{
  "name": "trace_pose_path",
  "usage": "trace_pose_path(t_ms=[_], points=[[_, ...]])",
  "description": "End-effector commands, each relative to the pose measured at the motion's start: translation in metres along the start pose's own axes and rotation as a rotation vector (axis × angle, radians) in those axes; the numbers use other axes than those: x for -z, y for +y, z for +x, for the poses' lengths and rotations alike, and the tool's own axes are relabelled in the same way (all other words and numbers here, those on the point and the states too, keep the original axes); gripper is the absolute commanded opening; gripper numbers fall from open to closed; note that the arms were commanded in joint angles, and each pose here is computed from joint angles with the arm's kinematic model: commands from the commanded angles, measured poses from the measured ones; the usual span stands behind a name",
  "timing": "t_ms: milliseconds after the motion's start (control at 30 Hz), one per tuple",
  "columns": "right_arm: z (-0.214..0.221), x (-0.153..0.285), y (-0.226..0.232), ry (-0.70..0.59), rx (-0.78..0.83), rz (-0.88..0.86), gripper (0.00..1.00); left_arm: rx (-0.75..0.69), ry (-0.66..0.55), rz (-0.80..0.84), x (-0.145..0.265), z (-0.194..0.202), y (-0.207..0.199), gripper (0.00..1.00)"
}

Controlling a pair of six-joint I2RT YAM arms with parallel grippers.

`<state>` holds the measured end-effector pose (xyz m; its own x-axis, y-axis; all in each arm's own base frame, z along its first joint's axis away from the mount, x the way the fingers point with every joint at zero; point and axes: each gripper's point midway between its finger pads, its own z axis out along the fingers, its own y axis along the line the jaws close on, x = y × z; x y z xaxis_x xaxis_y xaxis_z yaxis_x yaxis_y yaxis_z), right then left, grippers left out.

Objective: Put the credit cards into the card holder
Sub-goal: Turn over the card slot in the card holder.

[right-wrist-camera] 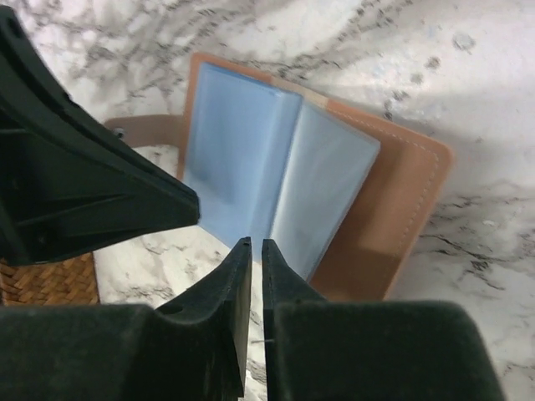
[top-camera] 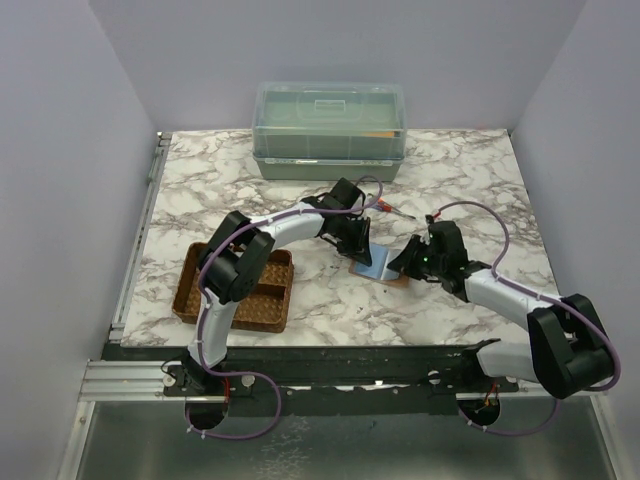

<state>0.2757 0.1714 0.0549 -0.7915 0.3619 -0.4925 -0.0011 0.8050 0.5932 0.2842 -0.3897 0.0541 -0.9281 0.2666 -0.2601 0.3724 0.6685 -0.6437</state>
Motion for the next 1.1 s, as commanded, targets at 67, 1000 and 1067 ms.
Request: trace_pose_path(t_ms=[67,1000,1067], points=[[0.029,0.000,-0.046,0.036,-0.116,0.183,0.10,0.001,-0.004,0.000,0.001,0.004,-0.001,0.05],[0.008,0.012,0.009,0.098,0.073,-0.017,0.27,-0.185,-0.280,0.006,0.119,-0.019,-0.064,0.53],[0.004,0.016,0.014,0.092,0.094,-0.024,0.31,-0.177,-0.313,-0.015,0.141,-0.013,-0.070,0.60]])
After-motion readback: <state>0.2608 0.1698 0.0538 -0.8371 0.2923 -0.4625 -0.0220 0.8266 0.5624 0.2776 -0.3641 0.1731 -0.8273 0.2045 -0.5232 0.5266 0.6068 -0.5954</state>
